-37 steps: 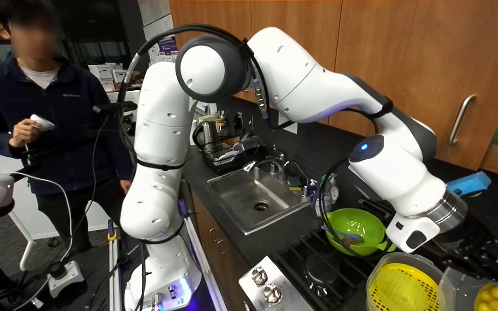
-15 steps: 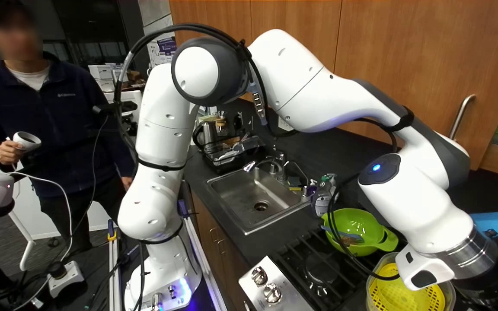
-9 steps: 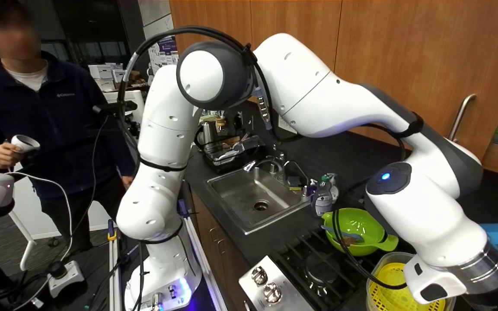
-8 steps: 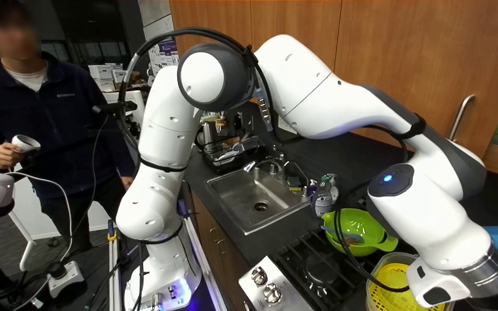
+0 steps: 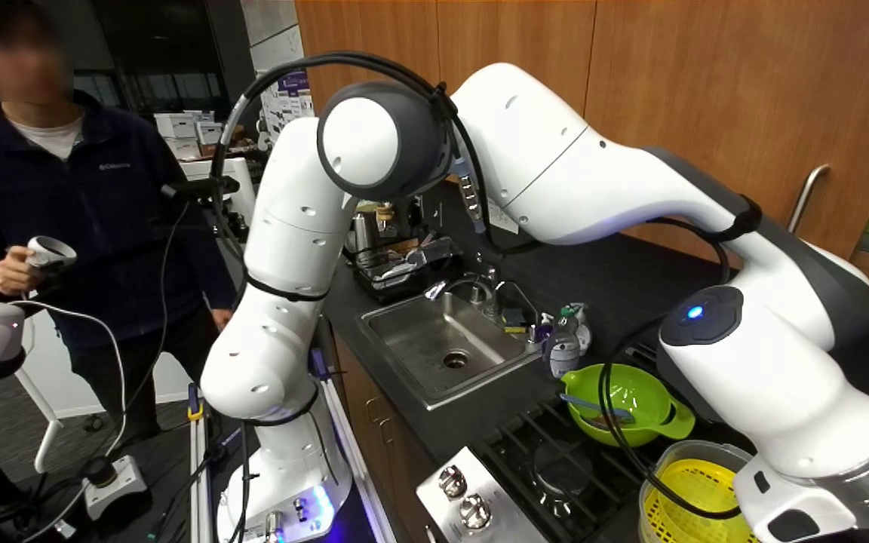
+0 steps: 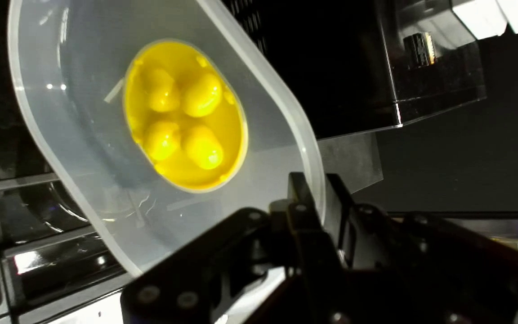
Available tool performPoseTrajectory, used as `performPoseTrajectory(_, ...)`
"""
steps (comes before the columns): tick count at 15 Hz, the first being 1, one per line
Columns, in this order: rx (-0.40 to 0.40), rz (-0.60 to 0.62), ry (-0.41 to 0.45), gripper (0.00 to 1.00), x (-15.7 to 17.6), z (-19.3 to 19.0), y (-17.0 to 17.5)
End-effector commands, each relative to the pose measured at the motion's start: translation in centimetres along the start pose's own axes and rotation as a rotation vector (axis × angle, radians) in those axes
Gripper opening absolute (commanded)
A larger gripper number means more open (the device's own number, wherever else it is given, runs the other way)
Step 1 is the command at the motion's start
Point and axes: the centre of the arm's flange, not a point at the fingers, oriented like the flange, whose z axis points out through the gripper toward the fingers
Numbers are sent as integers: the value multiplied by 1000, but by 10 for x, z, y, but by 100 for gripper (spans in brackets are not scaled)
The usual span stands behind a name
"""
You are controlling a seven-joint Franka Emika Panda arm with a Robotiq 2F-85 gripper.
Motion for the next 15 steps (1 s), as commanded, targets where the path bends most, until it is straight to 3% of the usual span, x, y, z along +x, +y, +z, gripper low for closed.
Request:
performPoseTrajectory(1, 0, 5, -7, 46, -12, 3, -10)
performPoseTrajectory(9, -1, 9, -2, 98, -6, 2, -6)
performPoseTrajectory(15, -40, -107, -149, 100, -31, -42, 13)
